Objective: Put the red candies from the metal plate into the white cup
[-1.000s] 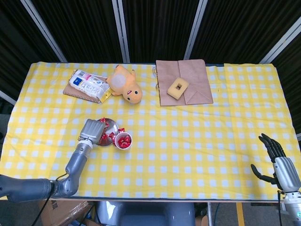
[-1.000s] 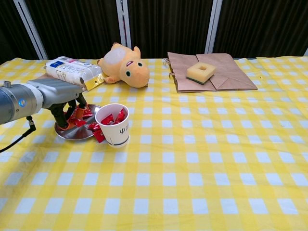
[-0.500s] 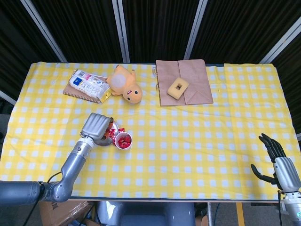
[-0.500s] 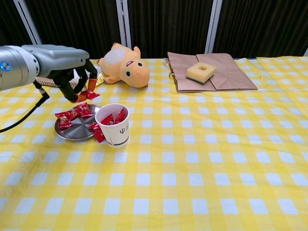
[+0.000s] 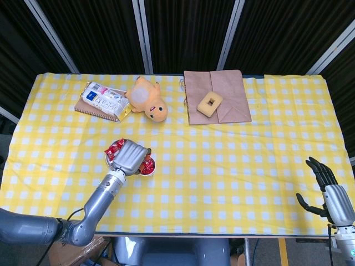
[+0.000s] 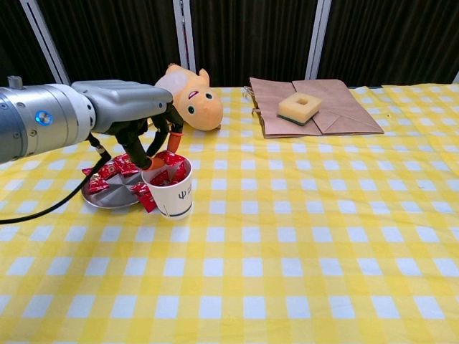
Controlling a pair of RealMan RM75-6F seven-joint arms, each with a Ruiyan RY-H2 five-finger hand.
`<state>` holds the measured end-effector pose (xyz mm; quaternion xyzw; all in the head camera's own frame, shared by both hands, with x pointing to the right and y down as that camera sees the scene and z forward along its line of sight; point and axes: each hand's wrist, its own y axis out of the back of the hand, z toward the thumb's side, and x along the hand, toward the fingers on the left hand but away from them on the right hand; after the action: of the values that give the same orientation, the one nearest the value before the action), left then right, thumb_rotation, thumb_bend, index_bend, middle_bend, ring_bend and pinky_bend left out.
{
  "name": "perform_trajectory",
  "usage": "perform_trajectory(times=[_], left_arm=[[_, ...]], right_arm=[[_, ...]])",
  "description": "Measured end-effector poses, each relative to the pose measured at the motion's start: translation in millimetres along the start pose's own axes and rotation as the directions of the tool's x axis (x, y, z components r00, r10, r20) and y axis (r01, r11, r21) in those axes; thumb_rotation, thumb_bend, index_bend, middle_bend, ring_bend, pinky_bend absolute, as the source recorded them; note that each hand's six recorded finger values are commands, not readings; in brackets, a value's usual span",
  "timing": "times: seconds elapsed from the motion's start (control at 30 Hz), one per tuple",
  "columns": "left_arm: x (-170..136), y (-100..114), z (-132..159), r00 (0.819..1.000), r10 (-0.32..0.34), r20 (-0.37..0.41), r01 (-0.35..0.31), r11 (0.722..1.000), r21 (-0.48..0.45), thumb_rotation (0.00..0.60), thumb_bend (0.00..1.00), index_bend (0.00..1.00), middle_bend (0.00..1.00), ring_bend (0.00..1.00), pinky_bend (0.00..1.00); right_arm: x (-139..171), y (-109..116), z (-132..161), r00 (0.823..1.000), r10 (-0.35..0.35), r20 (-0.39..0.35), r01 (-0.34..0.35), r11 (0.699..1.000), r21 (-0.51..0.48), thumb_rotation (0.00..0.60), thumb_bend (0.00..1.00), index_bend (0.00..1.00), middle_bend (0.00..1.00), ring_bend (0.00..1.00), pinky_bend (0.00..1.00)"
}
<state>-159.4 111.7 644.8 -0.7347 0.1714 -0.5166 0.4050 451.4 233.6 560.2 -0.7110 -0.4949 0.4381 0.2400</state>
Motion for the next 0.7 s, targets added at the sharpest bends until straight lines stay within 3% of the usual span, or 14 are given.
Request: perform_trajectory(times=[0.33, 0.53, 0.63, 0.7], left_arm=[[-2, -3, 4, 1.0, -0.026, 0.008, 0.026, 1.0, 0.005, 0.6, 0.4, 0.32, 0.41, 0.9, 0.94], [-8, 1, -2, 1.0, -0.024, 0.001, 0.024, 1.0, -0.019, 0.6, 0.4, 0.13, 0.32, 0.88, 0.93], [-10, 7, -5, 1.0, 0.002, -0.002, -0.002, 0.999, -0.042, 0.6, 0.46, 0.06, 0.38, 0.88, 0.93], [-12, 13, -8, 1.0, 0.029, -0.003, -0.03, 0.998, -0.051, 0.6, 0.57, 0.04, 0.51, 0.88, 0.93]], right_arm=[[0, 0, 0, 1.0, -0.001, -0.002, 0.001, 1.0, -0.002, 0.6, 0.42, 0.0, 0.0, 0.0, 0.0], [0, 0, 0, 1.0, -0.001, -0.003, 0.001, 1.0, 0.0, 0.6, 0.42, 0.0, 0.0, 0.0, 0.0], [0, 0, 1, 1.0, -0.004, -0.002, 0.004, 1.0, 0.0, 0.6, 0.42, 0.0, 0.0, 0.0, 0.0], [0, 0, 0, 1.0, -0.004, -0.001, 0.004, 1.0, 0.0, 0.6, 0.42, 0.0, 0.0, 0.0, 0.0]])
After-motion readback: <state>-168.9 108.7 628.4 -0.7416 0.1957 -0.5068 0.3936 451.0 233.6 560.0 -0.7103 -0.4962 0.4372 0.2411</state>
